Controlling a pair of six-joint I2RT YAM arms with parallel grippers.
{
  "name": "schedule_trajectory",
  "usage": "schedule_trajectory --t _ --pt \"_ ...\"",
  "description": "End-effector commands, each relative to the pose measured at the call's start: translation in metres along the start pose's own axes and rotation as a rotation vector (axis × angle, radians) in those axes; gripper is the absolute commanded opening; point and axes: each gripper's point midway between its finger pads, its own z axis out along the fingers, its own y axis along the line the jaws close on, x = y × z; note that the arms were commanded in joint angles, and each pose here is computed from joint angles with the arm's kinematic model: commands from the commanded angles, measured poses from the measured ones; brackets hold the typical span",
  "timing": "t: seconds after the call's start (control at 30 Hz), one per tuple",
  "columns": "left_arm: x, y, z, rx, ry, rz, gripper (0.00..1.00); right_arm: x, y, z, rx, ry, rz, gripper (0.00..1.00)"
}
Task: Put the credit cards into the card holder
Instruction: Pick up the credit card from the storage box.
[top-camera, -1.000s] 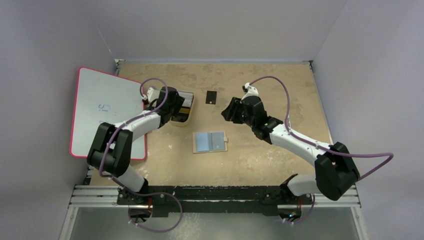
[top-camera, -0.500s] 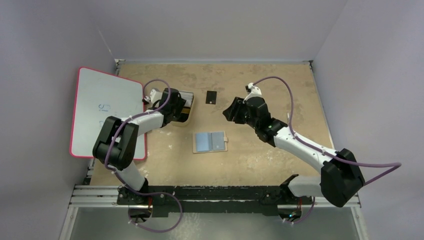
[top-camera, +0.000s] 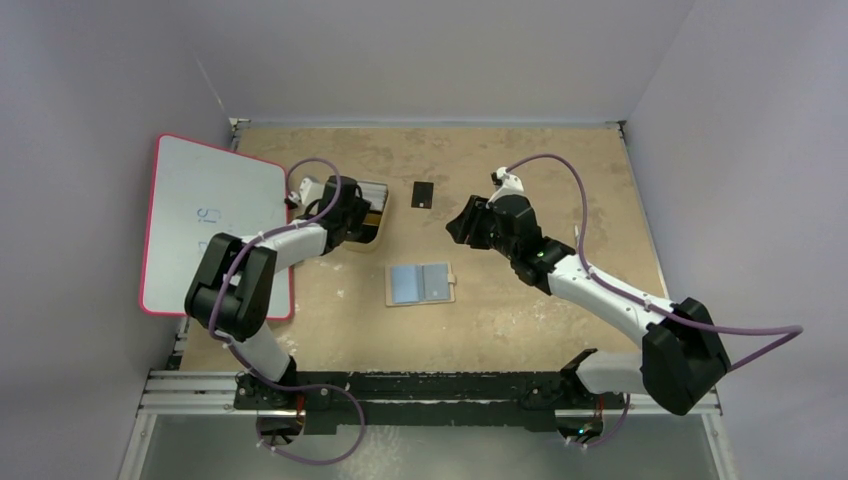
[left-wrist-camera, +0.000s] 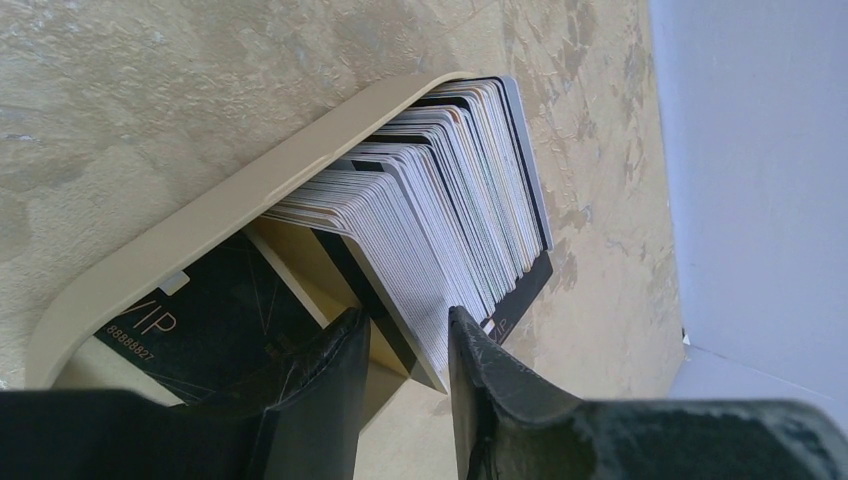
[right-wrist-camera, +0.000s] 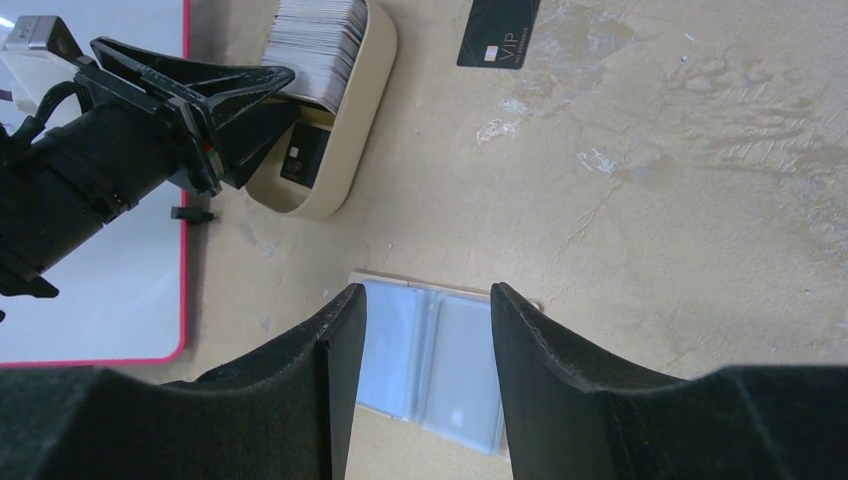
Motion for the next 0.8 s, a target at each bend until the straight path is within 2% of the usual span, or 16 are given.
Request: schedule_trajectory --t 0.0,0.13,0.33,0.4,0.6,0.77 --pt "-0.027 -0.059 -0.02 0.161 -0.067 -0.06 0.31 -0.01 0.005 -0.005 -0.02 -0.038 0.004 0.52" --pt "-0.028 -0.06 -0.023 0.167 -0.071 -0.062 0.23 -0.007 0.005 -0.004 -0.025 -0.029 0.006 0.52" --pt "-0.027 -0.059 -0.028 0.169 -0.053 -0.074 0.04 -0.008 0.007 -0.005 -0.032 -0.03 0.006 0.52" --pt "-0.025 -0.056 -0.032 0.152 -0.041 -0.08 0.0 -0.007 0.007 -0.005 -0.034 -0.026 0.006 0.52" --pt "-0.015 -0.039 -0.054 0.112 0.037 -0.128 0.0 -0.002 0.01 -0.01 -0.058 -0.004 0.009 0.52" --pt "-0.003 -0.034 -0.078 0.11 0.125 -0.017 0.0 0.008 0.015 -0.012 -0.112 0.023 0.006 0.52"
